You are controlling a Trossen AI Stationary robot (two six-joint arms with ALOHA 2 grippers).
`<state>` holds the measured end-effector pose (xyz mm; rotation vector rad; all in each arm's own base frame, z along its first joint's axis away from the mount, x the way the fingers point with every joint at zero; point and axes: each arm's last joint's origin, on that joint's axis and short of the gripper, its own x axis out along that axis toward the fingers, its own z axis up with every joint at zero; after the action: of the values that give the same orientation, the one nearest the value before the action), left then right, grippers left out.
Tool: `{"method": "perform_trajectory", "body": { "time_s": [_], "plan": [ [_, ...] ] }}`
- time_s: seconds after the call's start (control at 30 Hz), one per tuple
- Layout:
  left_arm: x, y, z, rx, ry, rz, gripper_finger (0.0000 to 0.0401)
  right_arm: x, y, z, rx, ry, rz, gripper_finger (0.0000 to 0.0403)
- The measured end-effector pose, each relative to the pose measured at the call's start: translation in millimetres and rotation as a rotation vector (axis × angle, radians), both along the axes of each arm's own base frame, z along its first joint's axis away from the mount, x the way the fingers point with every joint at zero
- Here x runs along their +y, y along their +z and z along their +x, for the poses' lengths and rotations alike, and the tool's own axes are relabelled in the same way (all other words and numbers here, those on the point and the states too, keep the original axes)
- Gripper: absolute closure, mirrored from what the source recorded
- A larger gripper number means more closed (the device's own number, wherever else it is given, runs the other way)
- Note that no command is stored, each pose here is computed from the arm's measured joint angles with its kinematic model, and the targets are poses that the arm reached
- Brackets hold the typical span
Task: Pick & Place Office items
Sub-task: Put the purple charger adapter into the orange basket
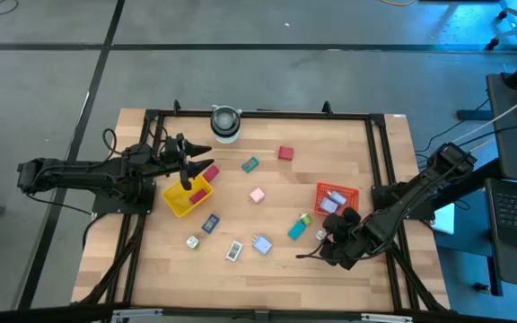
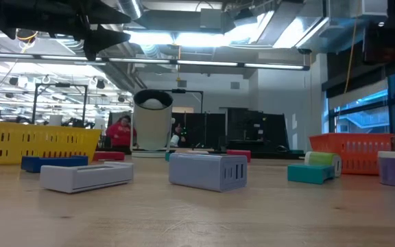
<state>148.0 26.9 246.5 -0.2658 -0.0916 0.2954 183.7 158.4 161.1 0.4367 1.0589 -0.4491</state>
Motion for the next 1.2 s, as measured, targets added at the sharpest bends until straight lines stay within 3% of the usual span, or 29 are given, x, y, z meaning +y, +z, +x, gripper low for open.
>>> {"method": "perform_trajectory", "body": {
  "time_s": [0.63,1.2],
  "plan": [
    [0.0,-2.1,0.1,0.022,0.000,-0.002,0.0175,-2.2,0.4,5.5,-0.039,-0.022,-0.005,0.0159],
    [-0.2,-2.4,0.2,0.024,-0.008,-0.006,0.0175,2.2,-21.2,12.8,0.026,-0.007,-0.024,0.0159]
  ]
}}
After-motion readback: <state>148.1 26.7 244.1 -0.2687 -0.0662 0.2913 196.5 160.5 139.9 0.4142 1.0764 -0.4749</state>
